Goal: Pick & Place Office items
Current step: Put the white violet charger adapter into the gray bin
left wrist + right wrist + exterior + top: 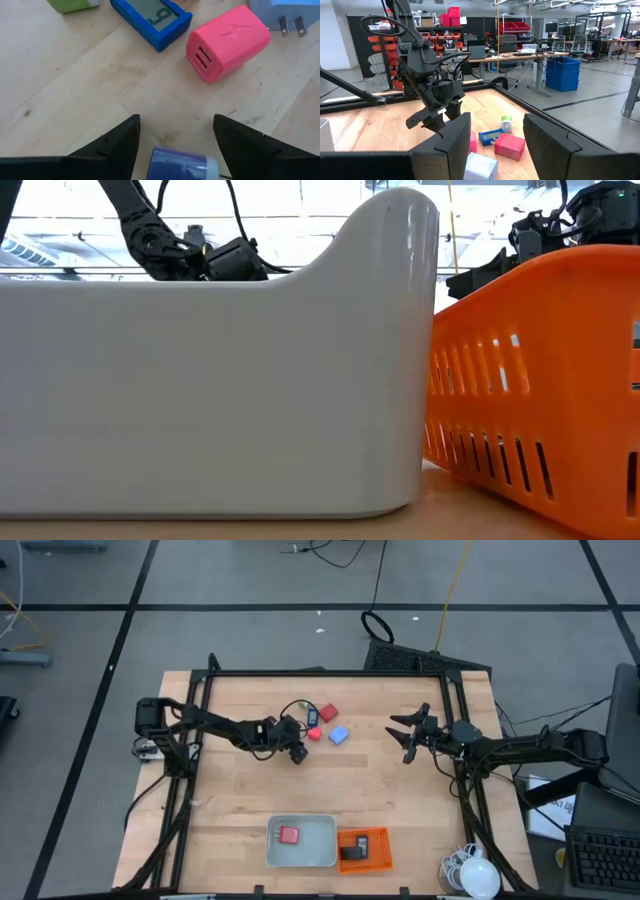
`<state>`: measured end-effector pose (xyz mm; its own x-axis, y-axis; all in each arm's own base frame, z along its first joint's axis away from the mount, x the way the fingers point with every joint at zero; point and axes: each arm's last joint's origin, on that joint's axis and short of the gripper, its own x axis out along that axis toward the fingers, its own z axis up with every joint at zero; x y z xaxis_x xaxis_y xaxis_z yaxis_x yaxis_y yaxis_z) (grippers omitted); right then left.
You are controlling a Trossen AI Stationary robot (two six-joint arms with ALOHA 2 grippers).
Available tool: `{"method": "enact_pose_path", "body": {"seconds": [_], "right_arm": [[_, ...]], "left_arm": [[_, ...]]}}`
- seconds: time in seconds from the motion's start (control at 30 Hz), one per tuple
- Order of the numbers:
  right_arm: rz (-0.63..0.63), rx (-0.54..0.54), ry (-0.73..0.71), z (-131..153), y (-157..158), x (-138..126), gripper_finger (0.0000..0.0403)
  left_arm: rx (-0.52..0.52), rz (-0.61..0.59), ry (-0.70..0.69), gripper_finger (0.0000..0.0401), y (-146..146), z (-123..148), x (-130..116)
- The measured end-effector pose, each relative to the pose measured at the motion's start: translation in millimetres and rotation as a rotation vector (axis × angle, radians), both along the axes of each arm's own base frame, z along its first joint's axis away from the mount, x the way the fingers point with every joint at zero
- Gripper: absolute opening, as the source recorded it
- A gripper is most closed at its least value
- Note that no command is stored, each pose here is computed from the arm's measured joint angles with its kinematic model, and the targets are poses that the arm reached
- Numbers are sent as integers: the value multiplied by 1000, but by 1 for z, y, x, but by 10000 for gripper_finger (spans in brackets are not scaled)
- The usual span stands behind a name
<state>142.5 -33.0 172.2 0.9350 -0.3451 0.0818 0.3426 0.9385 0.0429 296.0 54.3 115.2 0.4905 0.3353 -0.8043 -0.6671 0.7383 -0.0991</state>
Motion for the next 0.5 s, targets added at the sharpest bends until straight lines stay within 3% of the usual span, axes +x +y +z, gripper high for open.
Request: {"method": "enact_pose_path", "body": {"seconds": [0.5], "right_arm": [[0, 0, 3, 0, 0, 0, 171]], "left_arm": [[-151, 52, 16, 257, -13, 0, -5]]}}
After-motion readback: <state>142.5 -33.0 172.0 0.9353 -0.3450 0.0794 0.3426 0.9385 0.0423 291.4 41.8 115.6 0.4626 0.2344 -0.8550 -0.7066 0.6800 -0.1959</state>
